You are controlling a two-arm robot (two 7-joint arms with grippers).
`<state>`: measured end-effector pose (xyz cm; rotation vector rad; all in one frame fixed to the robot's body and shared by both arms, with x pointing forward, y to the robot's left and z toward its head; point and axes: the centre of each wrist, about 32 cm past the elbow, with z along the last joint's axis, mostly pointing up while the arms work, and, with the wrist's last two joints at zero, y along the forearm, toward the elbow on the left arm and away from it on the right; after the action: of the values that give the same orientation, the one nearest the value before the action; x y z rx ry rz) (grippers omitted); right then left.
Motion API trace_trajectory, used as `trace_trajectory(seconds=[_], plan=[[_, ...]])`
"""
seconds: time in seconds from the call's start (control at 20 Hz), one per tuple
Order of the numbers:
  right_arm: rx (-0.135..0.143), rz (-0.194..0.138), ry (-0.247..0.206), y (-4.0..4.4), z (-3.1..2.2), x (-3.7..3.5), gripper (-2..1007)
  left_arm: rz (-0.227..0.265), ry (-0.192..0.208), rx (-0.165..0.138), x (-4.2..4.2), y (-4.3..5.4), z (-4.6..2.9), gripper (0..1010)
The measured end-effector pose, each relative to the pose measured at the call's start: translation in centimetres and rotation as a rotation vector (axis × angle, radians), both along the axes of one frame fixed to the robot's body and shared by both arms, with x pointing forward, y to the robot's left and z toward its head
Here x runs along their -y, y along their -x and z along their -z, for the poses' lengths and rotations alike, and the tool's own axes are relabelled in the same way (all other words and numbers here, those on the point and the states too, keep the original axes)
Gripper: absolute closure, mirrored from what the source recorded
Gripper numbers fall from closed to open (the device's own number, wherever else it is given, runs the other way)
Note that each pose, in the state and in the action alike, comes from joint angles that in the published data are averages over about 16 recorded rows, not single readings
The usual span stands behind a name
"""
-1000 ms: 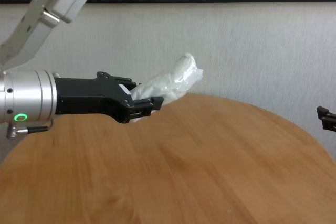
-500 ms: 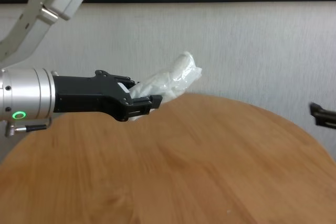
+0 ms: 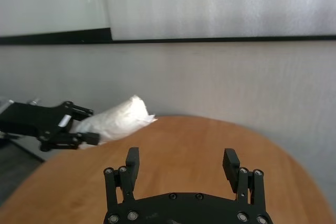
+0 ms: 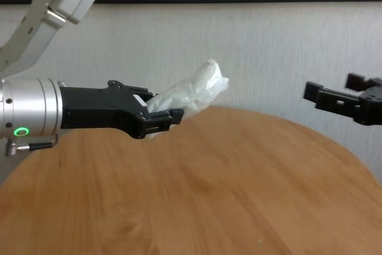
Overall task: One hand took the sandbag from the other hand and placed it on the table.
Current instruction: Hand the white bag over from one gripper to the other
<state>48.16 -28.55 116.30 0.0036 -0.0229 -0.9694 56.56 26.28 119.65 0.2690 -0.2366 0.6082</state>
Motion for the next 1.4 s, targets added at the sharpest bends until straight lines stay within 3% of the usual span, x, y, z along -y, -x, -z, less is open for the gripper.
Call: trace_trajectory(seconds=[0.15,0.35,0.65,0.95,1.4], plan=[[-0.056,-0.05,-0.097,0.13,0.02,-0.49,4,0.0,0.0,0.0,-0.01,0.0,0.01,606],[-0.138,-0.099,-0.208,0.02,0.42,-1.21,4,-0.001,-0.001,0.0,-0.02,0.01,0.03,606],[-0.224,-0.138,-0.311,-0.81,1.22,-2.57,4,-0.001,-0.001,0.0,-0.03,0.01,0.06,606],[-0.274,-0.166,-0.386,-2.22,1.94,-3.91,4,-0.002,-0.001,0.0,-0.04,0.02,0.08,606],[-0.306,-0.225,-0.463,-4.37,2.68,-5.41,4,-0.002,-0.002,0.0,-0.05,0.02,0.09,606]])
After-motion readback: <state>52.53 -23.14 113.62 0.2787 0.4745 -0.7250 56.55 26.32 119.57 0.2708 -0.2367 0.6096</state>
